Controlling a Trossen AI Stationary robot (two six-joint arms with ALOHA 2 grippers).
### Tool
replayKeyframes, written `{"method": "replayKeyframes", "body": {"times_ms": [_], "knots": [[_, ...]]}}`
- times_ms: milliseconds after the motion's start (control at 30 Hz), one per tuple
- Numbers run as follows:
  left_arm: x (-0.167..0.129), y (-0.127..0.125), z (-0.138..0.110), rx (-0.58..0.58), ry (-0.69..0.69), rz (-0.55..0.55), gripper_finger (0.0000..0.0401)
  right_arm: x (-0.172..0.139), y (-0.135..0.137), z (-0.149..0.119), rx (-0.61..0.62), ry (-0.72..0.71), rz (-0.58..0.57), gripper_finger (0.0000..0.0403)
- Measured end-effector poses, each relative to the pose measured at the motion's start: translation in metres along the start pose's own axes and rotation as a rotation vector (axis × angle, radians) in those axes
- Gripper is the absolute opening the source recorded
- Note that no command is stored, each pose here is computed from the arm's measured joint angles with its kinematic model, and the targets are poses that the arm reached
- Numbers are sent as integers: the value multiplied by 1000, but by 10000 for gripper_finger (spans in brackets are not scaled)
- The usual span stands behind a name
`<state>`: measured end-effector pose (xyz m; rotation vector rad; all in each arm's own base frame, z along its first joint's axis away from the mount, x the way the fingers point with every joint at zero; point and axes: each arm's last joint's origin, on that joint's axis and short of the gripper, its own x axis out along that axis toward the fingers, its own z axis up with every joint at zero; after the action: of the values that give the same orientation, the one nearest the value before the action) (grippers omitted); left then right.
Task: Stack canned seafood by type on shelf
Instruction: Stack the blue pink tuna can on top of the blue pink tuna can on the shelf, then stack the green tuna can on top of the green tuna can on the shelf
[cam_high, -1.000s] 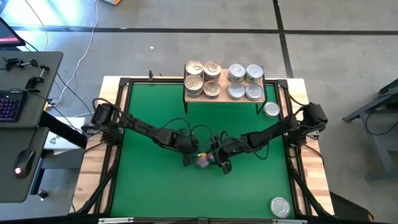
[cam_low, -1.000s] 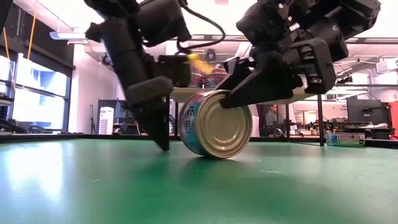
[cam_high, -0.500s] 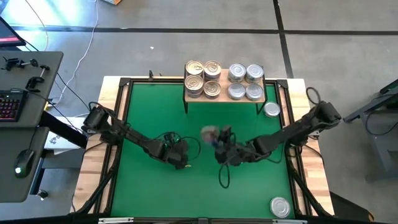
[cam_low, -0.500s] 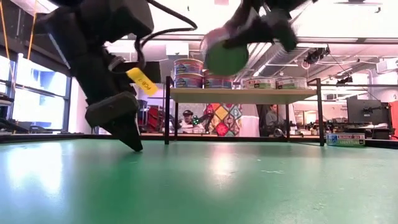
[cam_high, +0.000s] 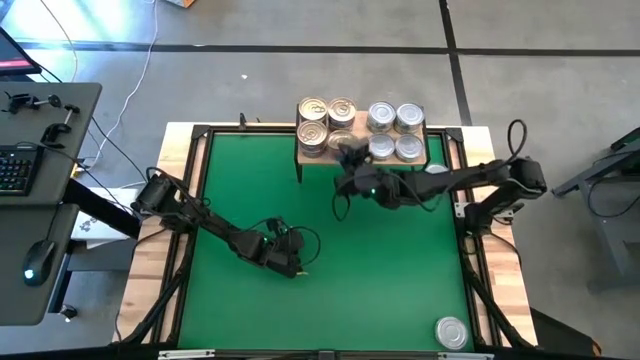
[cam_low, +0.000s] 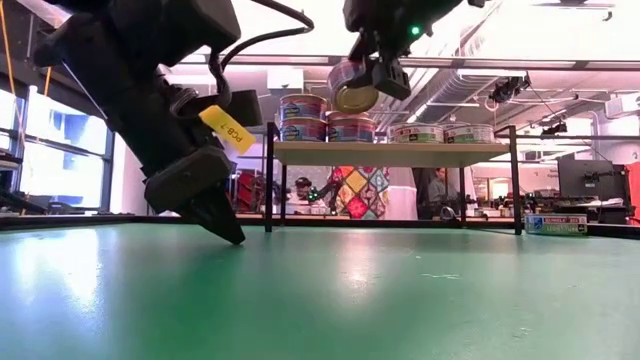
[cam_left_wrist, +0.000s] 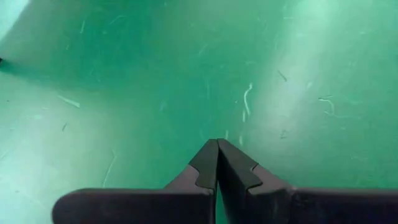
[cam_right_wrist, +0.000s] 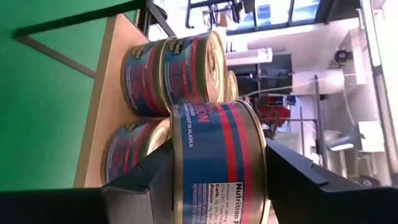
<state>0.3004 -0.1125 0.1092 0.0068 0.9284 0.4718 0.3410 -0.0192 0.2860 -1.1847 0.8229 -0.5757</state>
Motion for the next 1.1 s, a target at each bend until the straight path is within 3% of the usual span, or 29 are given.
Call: {"method": "replayKeyframes", "body": {"times_ms": [433,633,833,1100], "knots": [[0,-1,2,-1,-16,-5,0,28,-9,-25,140,-11,74,192],[0,-1,2,-1,-18,-2,0,29,-4,-25,159,-19,107,243],[0,-1,2,-1,-20,0,0,28,-3,-25,151,-38,139,251],[0,-1,2,-3,-22,-3,0,11,-17,-25,186,-69,100,253]]}}
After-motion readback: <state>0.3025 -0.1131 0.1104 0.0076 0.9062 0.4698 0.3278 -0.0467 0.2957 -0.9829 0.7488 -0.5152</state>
